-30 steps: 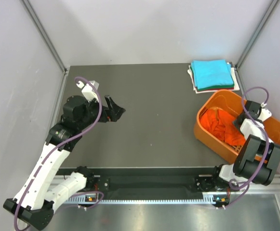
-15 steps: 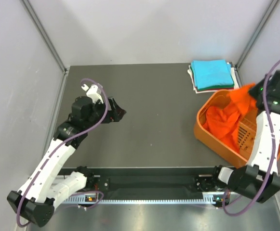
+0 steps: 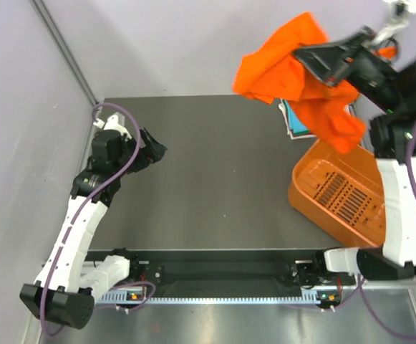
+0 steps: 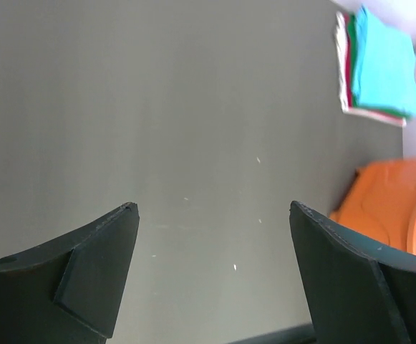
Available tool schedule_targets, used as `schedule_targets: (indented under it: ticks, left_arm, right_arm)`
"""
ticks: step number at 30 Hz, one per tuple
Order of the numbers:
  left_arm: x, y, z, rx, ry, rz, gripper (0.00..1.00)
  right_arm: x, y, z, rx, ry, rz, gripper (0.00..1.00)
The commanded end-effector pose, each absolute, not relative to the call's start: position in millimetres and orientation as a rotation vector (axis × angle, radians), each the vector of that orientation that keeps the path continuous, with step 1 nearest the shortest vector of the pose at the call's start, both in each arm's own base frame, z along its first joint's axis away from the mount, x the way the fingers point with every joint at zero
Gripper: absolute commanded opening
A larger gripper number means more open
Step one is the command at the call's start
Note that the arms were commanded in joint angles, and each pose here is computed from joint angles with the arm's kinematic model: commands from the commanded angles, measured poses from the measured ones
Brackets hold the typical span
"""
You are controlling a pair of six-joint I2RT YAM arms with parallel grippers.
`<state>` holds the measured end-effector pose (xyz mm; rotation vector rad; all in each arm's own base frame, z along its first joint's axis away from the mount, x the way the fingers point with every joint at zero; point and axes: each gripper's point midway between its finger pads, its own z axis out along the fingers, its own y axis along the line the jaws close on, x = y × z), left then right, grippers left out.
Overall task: Fold and stack the t-shirts
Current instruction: Move the tshirt to the center of the board
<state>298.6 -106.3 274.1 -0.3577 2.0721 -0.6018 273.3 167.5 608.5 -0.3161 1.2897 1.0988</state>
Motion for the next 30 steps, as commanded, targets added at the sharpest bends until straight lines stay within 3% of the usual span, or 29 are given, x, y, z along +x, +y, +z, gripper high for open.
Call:
schedule_targets:
  ticks: [1, 5, 8, 11, 12, 14, 18, 23, 30]
  left_arm:
    - [289.9, -85.2, 291.3, -0.438, 2.028, -0.58, 0.91]
    - [274.8, -67.1, 284.7, -0.478, 2.026, -0.497, 0.91]
    - [265.1, -50.2, 285.2, -0.496, 1.987, -0.405, 0.91]
    - [259.1, -42.8, 282.8, -0.492, 1.969, -0.364, 0.91]
    - [258.4, -46.0, 279.6, -0.481, 1.982, -0.378, 0.91]
    - [255.7, -69.4, 264.3, -0.384, 2.056, -0.494, 0.9]
    - [256.9, -117.1, 235.4, -0.242, 2.144, -0.784, 0.88]
    - [272.4, -149.0, 204.5, -0.27, 2.228, -0.904, 0.83]
    - [273.2, -198.2, 157.2, -0.261, 2.337, -0.856, 0.79]
  right_arm:
    - [330.6, 220.5, 571.2, -0.356, 1.444, 1.149, 0.0]
    - [359.0, 274.9, 505.6, -0.351, 1.622, 1.197, 0.0]
    - [371.0, 315.9, 388.6, -0.361, 1.884, 1.13, 0.05]
    - [364.9, 334.1, 296.3, -0.464, 2.119, 0.924, 0.27]
    - [369.8, 327.6, 276.4, -0.486, 2.161, 0.808, 0.39]
    - [366.4, 315.4, 246.6, -0.489, 2.258, 0.704, 0.45]
    - [365.5, 282.4, 247.1, -0.444, 2.238, 0.559, 0.54]
    - [352.8, 236.4, 224.0, -0.4, 2.283, 0.457, 0.56]
    - [340.2, 226.7, 177.1, -0.315, 2.4, 0.457, 0.43]
